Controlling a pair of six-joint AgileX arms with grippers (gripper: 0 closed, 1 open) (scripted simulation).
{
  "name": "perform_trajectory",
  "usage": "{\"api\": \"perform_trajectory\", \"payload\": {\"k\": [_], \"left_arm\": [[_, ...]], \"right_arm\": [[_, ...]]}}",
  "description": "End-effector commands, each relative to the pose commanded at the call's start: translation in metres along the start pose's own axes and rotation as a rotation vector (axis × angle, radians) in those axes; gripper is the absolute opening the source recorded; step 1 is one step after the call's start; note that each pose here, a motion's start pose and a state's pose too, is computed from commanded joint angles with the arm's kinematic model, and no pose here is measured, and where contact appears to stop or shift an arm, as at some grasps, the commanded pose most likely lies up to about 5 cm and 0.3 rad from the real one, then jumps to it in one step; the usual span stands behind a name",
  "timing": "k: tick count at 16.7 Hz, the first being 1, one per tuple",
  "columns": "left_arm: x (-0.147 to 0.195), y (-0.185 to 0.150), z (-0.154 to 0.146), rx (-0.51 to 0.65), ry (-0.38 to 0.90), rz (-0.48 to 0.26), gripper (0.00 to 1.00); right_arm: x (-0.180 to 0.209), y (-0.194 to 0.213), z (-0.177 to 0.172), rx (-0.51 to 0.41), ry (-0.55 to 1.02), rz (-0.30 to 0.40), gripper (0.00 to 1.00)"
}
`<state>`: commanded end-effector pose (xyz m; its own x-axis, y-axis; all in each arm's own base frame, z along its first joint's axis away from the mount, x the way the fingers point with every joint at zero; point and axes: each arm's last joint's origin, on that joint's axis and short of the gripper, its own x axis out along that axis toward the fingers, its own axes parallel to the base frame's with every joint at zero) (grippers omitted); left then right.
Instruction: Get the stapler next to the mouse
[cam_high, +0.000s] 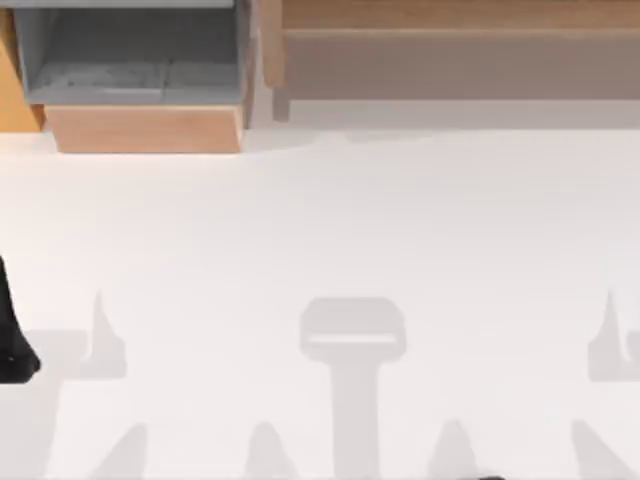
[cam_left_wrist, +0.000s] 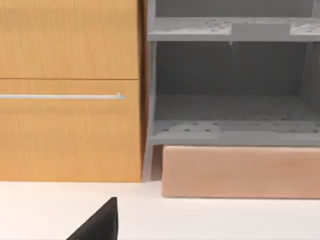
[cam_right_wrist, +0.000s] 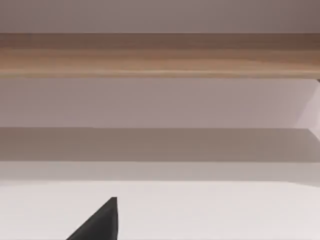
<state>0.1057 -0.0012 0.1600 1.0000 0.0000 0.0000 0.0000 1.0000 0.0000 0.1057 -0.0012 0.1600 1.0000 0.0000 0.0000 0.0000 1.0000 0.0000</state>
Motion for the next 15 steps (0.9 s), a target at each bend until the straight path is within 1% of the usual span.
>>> {"api": "perform_trajectory", "payload": {"k": [4,6,8,11,13,15], "left_arm": [[0.0,0.0,0.0,0.0,0.0,0.0,1.0],[0.0,0.0,0.0,0.0,0.0,0.0,1.0],[0.0,0.0,0.0,0.0,0.0,0.0,1.0],[0.0,0.0,0.0,0.0,0.0,0.0,1.0],[0.0,0.0,0.0,0.0,0.0,0.0,1.0],[0.0,0.0,0.0,0.0,0.0,0.0,1.0]], "right_arm": [[0.0,0.0,0.006,0.004,0.021,0.001,1.0],[0.001,0.0,0.019,0.013,0.071,0.0,1.0],[0.006,-0.001,0.037,0.025,0.154,-0.005,1.0],[0.027,-0.002,0.062,0.047,0.354,-0.022,1.0],[0.052,-0.004,0.073,0.062,0.534,-0.039,1.0],[0.083,-0.006,0.076,0.077,0.73,-0.059,1.0]]}}
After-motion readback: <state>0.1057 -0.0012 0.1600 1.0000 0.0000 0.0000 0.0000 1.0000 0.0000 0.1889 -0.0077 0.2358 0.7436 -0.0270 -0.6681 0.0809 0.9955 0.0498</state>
